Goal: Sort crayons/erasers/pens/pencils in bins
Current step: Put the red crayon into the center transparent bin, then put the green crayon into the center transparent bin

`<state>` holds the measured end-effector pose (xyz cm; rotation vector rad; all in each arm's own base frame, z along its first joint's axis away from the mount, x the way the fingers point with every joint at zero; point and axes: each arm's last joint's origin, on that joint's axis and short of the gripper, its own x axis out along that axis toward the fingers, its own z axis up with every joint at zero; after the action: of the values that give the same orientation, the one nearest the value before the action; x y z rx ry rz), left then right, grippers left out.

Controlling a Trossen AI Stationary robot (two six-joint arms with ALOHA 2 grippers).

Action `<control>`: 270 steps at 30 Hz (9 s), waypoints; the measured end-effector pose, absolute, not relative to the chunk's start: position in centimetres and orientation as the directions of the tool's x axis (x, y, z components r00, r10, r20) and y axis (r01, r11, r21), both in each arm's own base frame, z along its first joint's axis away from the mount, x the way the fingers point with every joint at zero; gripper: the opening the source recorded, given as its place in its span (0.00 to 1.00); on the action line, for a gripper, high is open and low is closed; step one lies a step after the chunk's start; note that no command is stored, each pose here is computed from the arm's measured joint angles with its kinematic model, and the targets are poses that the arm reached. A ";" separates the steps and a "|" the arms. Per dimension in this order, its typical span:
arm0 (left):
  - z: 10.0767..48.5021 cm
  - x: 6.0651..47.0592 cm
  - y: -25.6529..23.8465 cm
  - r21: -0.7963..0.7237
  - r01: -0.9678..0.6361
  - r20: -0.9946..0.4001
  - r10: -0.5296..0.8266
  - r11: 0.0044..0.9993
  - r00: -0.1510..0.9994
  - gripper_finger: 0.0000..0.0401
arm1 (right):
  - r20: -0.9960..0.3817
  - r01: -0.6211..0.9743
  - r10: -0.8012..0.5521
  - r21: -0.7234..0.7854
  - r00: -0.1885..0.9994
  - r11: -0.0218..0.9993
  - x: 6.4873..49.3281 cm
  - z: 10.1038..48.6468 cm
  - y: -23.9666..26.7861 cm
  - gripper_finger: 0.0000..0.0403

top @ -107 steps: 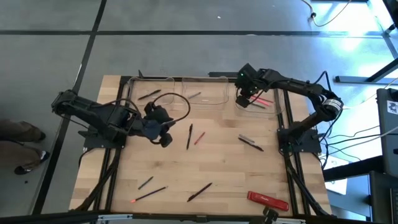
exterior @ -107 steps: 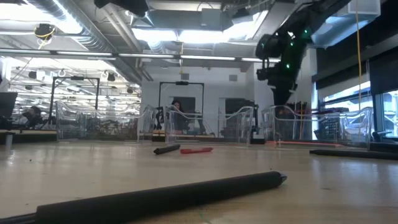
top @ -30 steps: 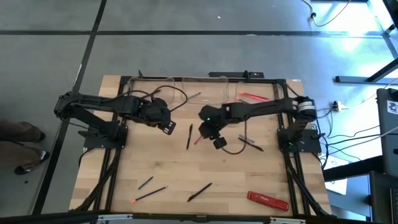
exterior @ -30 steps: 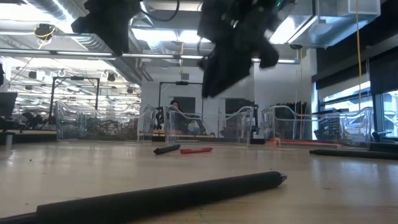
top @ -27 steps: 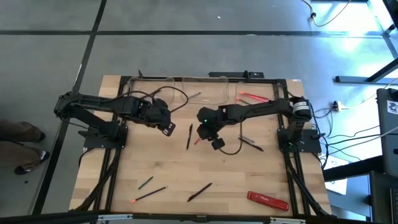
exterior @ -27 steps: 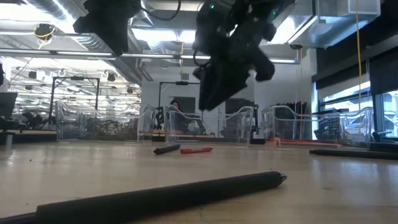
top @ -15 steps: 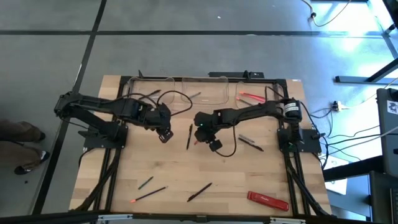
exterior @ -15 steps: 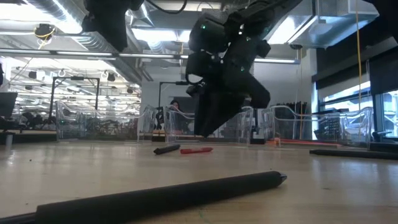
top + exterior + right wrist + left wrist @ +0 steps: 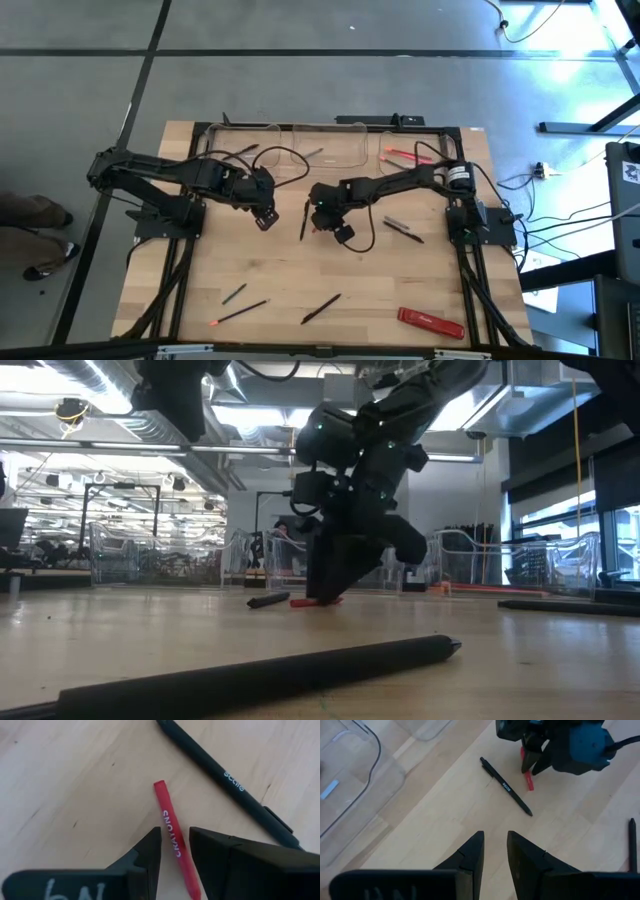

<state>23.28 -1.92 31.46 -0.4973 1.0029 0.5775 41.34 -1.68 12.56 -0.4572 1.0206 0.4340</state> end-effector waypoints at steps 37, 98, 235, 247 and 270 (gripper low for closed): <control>31.5 23.4 -2.0 -0.137 -0.650 -0.875 0.216 0.748 0.433 0.19 | -0.897 -0.349 0.121 -0.039 0.424 0.936 42.5 19.7 -4.5 0.01; 31.7 23.7 -2.6 -0.167 -0.628 -0.856 0.204 0.760 0.474 0.19 | -0.974 -0.316 0.053 -0.019 0.219 0.949 43.7 12.9 -5.4 0.04; 22.5 16.6 -15.8 -0.283 -0.741 -0.951 -0.279 0.608 0.135 0.29 | -0.698 -0.390 0.430 0.229 0.572 0.892 39.5 37.4 -3.6 0.27; 17.4 18.0 -18.4 -0.125 -0.713 -0.985 -0.170 0.690 0.009 0.30 | -0.696 -0.397 0.435 0.229 0.571 0.889 39.5 37.4 -3.5 0.27; 14.4 17.9 -21.0 -0.118 -0.618 -0.993 -0.097 0.777 0.067 0.30 | -0.698 -0.395 0.432 0.228 0.571 0.890 39.5 37.4 -3.5 0.27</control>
<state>17.89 -20.96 14.36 -0.6129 1.4725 0.4316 39.50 -3.53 37.41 0.0486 0.8314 0.4855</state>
